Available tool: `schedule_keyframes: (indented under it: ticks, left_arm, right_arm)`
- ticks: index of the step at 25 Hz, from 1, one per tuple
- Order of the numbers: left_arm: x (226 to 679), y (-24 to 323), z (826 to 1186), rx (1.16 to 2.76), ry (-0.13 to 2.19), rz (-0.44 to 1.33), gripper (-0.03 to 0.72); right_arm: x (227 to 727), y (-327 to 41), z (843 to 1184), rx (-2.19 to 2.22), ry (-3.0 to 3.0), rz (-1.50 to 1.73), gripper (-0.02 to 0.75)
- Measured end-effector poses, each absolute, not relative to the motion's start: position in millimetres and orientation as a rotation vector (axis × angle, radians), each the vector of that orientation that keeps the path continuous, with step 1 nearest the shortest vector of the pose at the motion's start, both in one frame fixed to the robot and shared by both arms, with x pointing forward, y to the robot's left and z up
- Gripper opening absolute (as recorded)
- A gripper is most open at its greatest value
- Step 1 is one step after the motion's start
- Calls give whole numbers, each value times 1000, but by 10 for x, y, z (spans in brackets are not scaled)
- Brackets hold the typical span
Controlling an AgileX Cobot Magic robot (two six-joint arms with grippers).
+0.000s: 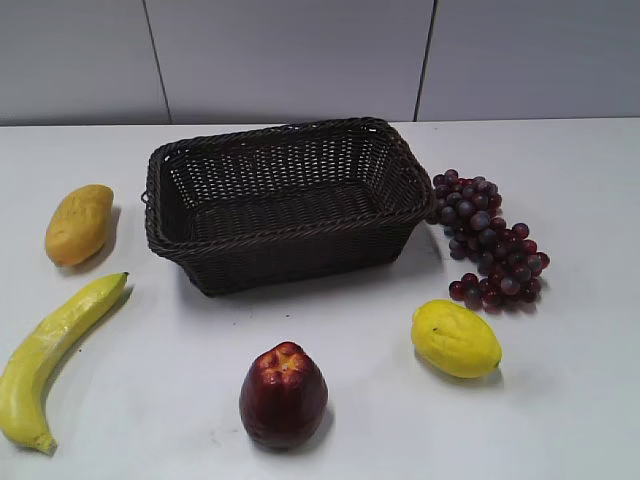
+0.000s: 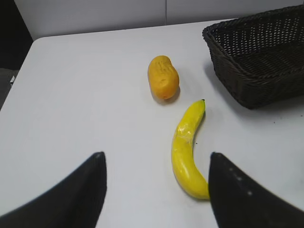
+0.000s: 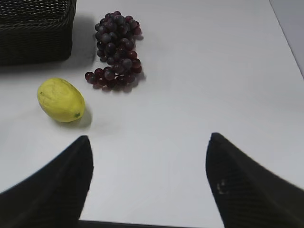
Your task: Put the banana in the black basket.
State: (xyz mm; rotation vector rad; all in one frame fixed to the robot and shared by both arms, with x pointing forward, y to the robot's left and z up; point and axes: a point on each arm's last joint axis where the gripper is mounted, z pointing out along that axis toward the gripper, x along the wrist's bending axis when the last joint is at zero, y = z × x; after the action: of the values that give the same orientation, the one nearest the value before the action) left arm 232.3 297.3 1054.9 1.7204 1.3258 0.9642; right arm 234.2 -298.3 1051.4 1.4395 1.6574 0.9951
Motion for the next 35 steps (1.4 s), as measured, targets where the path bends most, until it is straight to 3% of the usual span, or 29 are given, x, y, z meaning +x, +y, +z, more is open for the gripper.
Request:
schedule_keyframes:
  ticks: [22, 27, 35]
  left_arm:
    - [2342, 2972, 10553, 1729, 1333, 956, 458]
    - [2523, 2955, 10670, 1740, 1349, 933, 641]
    - [3221, 2910, 10679, 1842, 1459, 814, 671]
  right_arm:
    - [2342, -2983, 10514, 1439, 1657, 995, 591]
    - [2342, -2983, 10514, 1439, 1657, 995, 591]
    - [2342, -2983, 10514, 1439, 1657, 995, 591]
